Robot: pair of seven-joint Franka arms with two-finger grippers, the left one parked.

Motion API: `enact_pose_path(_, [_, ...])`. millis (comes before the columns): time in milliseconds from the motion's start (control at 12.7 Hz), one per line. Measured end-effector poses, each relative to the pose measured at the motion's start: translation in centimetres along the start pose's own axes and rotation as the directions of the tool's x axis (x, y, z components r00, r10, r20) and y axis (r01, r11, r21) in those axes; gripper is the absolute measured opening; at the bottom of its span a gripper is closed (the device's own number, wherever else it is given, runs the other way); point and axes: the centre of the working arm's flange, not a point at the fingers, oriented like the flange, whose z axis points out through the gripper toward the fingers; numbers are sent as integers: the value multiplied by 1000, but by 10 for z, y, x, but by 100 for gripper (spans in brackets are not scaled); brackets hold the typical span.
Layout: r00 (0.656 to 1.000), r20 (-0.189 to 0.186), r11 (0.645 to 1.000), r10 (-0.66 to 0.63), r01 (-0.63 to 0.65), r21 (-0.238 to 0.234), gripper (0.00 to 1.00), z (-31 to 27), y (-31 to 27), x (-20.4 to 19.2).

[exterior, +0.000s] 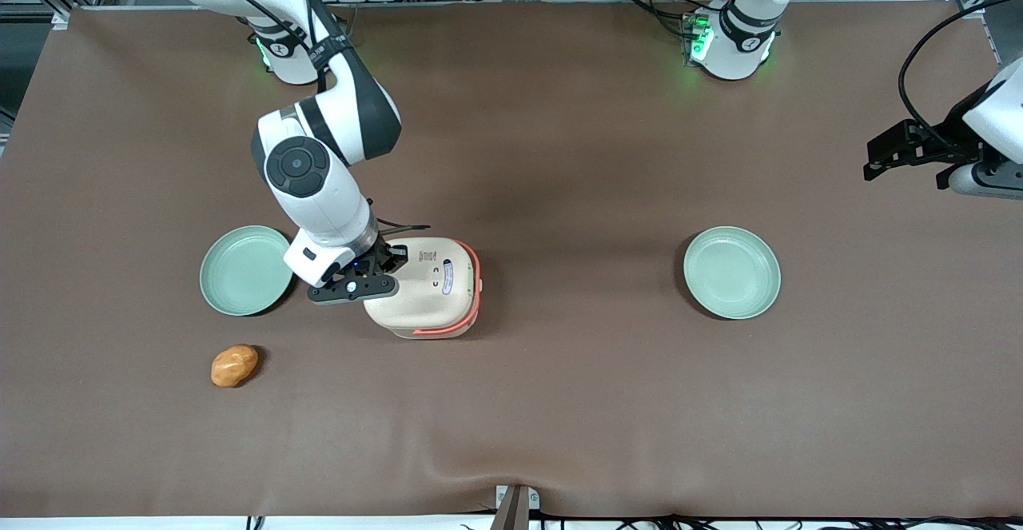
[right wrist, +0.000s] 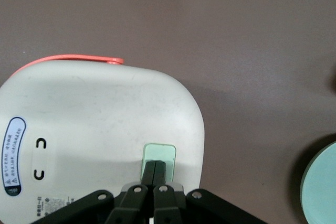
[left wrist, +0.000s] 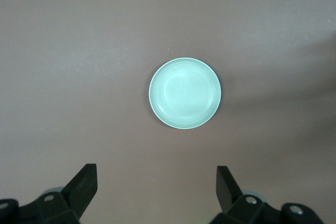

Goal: Press rice cooker button with right arm
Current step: 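Lower the closed right gripper and press the green button down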

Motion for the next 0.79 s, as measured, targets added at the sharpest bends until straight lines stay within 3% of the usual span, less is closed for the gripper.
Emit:
enact_pose_path(393, [1000,3,1000,-1,1,-1,1,5,-1,0])
enact_pose_path(787, [1000,-23,1000,7,-7,9,1,8,0,-3])
